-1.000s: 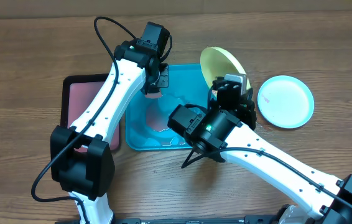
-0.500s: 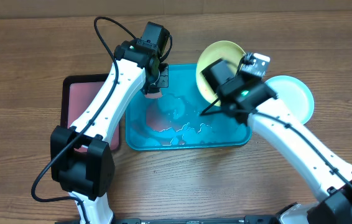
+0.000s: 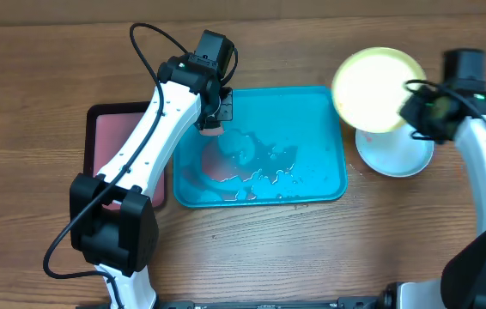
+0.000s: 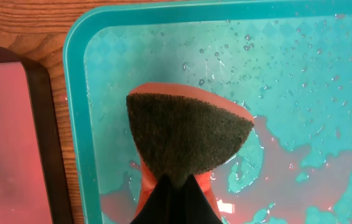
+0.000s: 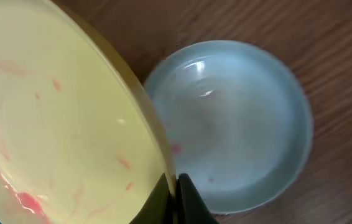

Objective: Clean dirty plates on tray and stack at the side
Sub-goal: 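Carry the yellow plate right and stack it on the blue plate, then move the left gripper over the pink mat and release the sponge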

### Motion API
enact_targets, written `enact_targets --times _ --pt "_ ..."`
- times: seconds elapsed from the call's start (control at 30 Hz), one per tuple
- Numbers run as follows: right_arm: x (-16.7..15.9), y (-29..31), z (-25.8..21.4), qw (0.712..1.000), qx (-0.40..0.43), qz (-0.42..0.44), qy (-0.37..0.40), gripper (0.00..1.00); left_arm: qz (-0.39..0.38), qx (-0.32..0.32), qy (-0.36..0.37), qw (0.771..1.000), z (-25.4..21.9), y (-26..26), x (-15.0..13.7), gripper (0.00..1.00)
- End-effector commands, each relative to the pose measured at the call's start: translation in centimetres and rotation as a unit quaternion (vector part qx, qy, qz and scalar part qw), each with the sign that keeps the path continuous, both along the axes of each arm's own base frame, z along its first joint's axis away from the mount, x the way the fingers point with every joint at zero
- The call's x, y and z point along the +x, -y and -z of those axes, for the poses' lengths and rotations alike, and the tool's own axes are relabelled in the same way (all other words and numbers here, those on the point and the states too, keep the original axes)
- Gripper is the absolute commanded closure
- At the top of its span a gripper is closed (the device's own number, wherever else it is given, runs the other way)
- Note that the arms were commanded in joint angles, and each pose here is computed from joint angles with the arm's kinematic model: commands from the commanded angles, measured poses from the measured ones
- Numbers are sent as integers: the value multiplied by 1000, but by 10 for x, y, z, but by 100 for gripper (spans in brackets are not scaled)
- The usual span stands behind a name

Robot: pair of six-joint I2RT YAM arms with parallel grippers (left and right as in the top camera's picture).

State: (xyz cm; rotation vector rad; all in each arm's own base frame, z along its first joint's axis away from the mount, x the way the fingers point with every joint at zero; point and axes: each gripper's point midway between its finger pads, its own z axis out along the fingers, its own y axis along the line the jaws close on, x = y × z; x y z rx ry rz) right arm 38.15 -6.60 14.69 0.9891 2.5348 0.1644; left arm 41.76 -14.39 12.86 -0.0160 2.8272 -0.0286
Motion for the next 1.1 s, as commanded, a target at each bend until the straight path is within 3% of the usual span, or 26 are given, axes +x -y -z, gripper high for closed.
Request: enact_targets --times 0.0,0.27,0.73,0.8,0.93,1.07 --pt "-13 27 43 998 36 38 -46 96 -8 4 1 1000 0 -1 -1 96" --pt "-32 42 111 987 73 69 -126 96 -8 4 1 1000 0 -1 -1 96" --pt "-55 48 114 980 49 79 -178 96 -49 21 37 998 -61 -25 -23 96" --pt "-55 48 111 979 49 79 -179 88 -51 26 41 998 -66 -28 -27 96" --pt "-48 50 91 981 45 69 -174 64 -53 39 34 997 -67 -34 -32 96" --pt "-37 53 61 984 40 66 -158 53 -64 50 23 996 -66 -39 -39 96"
